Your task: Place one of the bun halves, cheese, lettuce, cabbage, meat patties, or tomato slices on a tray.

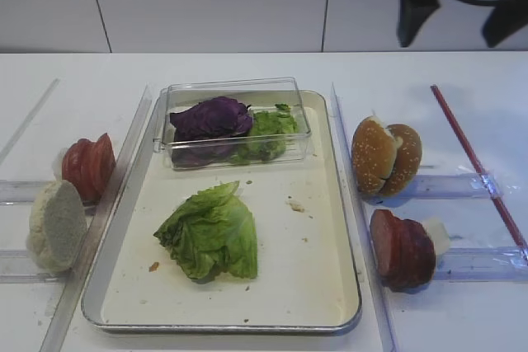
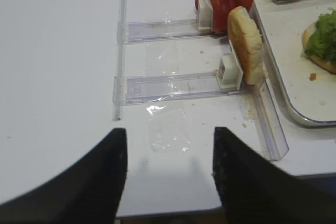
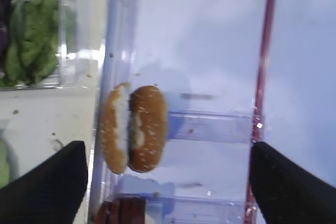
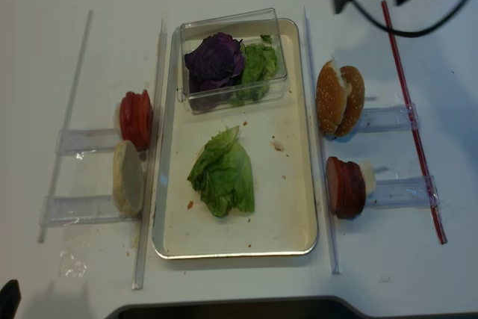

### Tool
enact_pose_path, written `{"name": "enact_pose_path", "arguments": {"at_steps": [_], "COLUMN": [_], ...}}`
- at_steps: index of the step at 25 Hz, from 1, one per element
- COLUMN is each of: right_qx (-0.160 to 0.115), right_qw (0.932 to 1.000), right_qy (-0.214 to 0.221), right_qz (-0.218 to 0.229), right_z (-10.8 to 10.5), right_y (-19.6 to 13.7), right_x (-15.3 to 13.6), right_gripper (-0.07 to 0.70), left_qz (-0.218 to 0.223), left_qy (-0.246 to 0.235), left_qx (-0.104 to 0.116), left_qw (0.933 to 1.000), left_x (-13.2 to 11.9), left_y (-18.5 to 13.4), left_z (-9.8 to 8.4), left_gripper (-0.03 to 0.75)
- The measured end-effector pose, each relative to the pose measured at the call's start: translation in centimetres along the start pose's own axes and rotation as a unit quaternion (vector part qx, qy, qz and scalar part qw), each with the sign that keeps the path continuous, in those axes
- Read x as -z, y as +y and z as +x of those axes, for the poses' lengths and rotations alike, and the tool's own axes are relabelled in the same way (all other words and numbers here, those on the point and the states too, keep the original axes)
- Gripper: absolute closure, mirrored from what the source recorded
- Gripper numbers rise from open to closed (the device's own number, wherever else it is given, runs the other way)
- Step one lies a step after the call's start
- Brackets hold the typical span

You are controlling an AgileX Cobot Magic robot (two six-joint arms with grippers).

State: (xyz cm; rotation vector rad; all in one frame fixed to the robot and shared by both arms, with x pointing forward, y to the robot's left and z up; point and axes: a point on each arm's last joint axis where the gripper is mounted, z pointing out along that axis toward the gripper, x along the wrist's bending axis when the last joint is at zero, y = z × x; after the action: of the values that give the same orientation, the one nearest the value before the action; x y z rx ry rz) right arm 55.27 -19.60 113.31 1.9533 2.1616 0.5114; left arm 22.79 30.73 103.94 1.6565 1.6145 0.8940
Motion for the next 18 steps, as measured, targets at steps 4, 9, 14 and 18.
{"name": "enact_pose_path", "arguments": {"at_steps": [4,9,14,18], "right_qx": [-0.047,-0.068,-0.069,-0.046], "right_qw": [0.9986,0.9966,0.9968,0.9978], "right_qy": [-0.024,-0.045,-0.040,-0.039], "right_qz": [-0.005,-0.009,-0.015,-0.026], "right_z": [-4.3,-6.7,-6.7,-6.7], "right_y": [-2.1,-5.4,-9.8,-13.8], "right_x": [1.6,3.2,4.6,5.6], "right_gripper": [0.006,0.006,0.006,0.006], "left_qz": [0.000,0.000,0.000,0.000], "left_qy": [0.000,0.000,0.000,0.000], "left_qx": [0.000,0.000,0.000,0.000], "left_qw": [1.0000,1.0000,1.0000,1.0000], "left_x": [0.0,0.0,0.0,0.0], "left_y": [0.0,0.0,0.0,0.0], "left_z": [0.0,0.0,0.0,0.0], "left_gripper": [0.361,0.361,0.361,0.361]}}
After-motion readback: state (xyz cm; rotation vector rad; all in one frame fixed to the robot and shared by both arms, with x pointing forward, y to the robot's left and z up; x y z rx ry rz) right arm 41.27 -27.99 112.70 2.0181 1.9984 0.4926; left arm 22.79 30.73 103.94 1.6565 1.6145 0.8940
